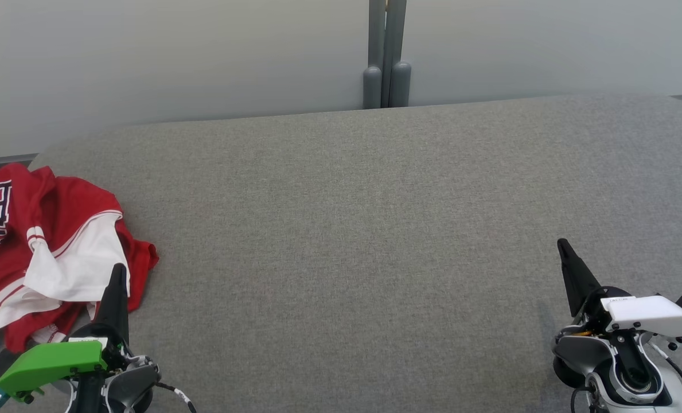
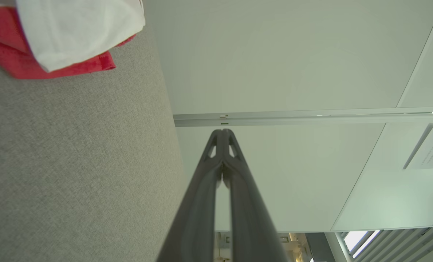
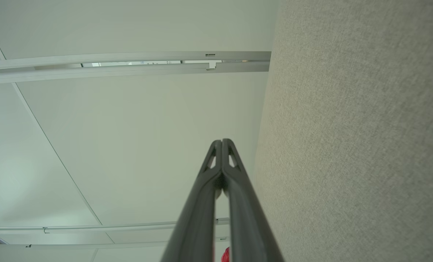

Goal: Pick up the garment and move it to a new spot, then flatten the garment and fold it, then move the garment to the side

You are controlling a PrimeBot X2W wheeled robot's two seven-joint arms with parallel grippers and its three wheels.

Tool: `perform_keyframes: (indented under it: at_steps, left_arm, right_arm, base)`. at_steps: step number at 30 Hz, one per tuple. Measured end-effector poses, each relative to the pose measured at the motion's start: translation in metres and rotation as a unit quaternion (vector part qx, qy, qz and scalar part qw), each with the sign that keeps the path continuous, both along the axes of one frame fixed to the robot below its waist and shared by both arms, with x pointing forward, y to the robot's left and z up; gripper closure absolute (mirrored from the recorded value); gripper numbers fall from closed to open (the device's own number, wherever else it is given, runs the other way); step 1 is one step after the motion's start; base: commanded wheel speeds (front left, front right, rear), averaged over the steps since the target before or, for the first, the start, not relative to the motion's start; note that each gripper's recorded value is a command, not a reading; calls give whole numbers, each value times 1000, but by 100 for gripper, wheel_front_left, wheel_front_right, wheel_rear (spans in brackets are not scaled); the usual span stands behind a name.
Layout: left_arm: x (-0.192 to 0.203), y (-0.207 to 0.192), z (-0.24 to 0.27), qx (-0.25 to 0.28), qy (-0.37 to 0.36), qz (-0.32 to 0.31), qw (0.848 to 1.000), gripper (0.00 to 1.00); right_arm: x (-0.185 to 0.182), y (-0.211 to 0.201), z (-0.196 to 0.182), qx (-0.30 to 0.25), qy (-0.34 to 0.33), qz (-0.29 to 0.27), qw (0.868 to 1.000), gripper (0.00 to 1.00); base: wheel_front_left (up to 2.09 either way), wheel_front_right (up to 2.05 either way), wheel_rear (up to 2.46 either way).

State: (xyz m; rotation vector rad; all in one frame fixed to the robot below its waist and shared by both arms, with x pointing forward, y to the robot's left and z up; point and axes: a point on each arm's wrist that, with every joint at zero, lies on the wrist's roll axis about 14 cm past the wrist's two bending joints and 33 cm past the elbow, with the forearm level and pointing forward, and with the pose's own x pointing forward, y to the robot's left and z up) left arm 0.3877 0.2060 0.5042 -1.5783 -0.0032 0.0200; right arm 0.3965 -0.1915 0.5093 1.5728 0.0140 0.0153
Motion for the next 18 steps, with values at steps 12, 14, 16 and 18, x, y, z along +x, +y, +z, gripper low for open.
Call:
perform_keyframes:
  at_steps: [12, 14, 16, 18]
  left_arm:
    - [-13, -3, -30, -7, 47, 0, 999, 0]
    - [-13, -3, -30, -6, 46, 3, 999, 0]
    - [-13, -3, -30, -3, 47, 7, 999, 0]
    - [-13, -3, -31, 4, 48, 9, 999, 0]
  right_arm:
    - [-9, 3, -24, 6, 35, 1, 999, 0]
    - [-9, 4, -23, 4, 34, 0, 999, 0]
    - [-9, 5, -22, -2, 32, 0, 999, 0]
    - [-8, 5, -21, -10, 31, -1, 999, 0]
  base:
    - [0, 0, 0]
    - [0, 0, 0]
    - [0, 0, 0]
    - [0, 0, 0]
